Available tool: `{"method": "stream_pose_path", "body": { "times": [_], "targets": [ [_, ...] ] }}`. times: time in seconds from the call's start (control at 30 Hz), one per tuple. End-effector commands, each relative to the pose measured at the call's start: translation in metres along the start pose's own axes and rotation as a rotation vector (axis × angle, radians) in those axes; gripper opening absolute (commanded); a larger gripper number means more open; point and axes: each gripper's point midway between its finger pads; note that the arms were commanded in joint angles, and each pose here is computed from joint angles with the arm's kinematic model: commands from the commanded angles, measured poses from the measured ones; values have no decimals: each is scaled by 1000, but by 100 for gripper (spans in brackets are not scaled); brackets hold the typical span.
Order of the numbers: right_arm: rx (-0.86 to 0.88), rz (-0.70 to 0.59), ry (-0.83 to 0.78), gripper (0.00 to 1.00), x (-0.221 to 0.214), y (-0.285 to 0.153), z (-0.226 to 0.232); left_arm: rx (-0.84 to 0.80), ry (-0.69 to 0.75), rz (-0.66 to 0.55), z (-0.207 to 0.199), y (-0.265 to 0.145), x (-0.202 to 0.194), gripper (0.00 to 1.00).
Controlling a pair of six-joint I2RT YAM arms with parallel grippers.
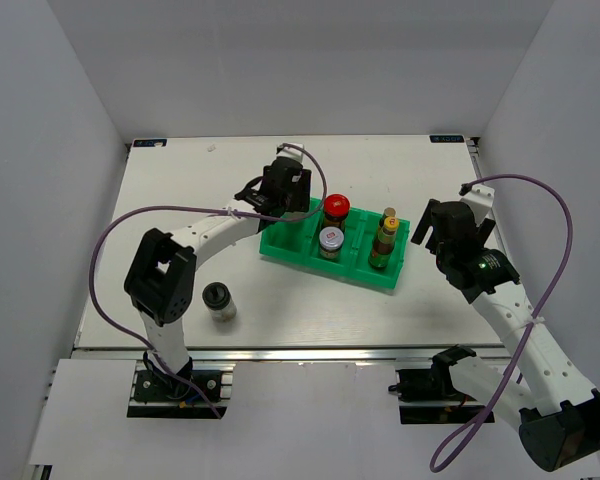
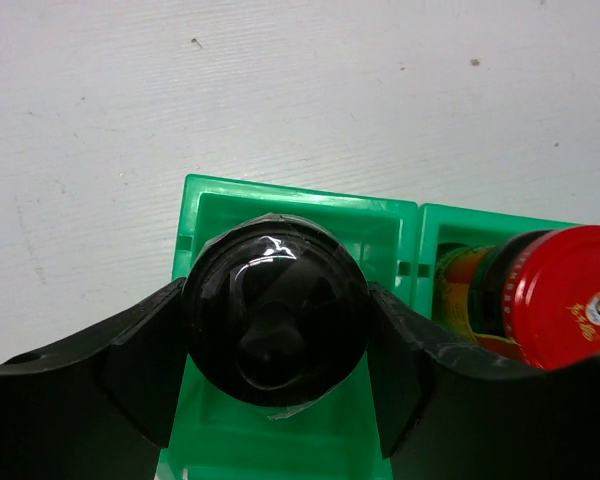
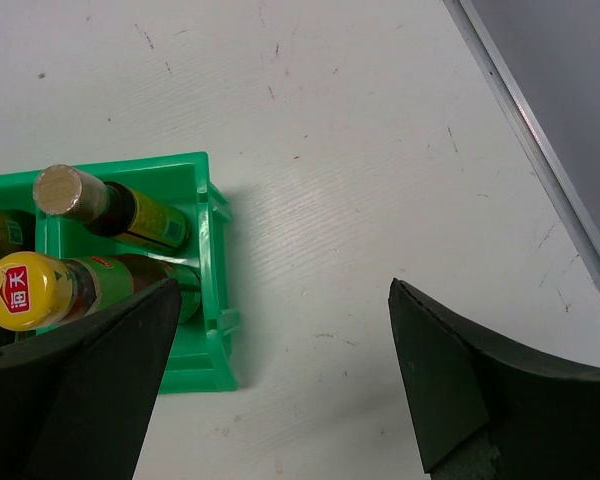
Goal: Organize the condiment bottles
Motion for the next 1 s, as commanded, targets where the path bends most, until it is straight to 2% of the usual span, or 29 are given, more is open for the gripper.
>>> {"method": "stream_pose_path", "body": {
  "times": [0.0,0.17,0.23,0.37,0.4,0.5,0.6,0.77,0.87,0.9,0.97],
  "targets": [
    [-23,-30,20,89,4,3,-4,45,-9,-61,4,6,14,60],
    [-28,-28,17,89,3,2,-5,75,-8,-34,9,13,1,63],
    [-27,-29,20,89,4,2,-5,63,-9,-37,6,13,2,71],
    [-26,-27,17,89,4,3,-4,44,-10,-42,3,14,3,75],
    [-26,-26,16,89,3,3,-4,38,-11,-43,2,13,5,77],
    [-19,-25,17,89,4,2,-3,20,-15,-47,-1,7,11,95],
    [-15,-28,20,89,4,1,-3,7,-18,-59,-1,-4,22,98],
    [-6,-26,17,89,5,0,-2,-3,-47,-85,6,-49,52,98],
    [7,-34,17,89,6,0,0,18,-107,-62,18,-86,55,98],
    [13,-31,17,89,5,0,1,43,-115,-5,26,-95,38,98],
    [16,-29,11,89,4,1,2,44,-187,-2,33,-123,34,98]
  ]
}}
Point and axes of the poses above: each gripper's point midway between its finger pads, its own y axis out along the fingers, its own z axis along the line the jaws close on, x = y × z, and after that the axes turned 3 degrees about y, right-handed
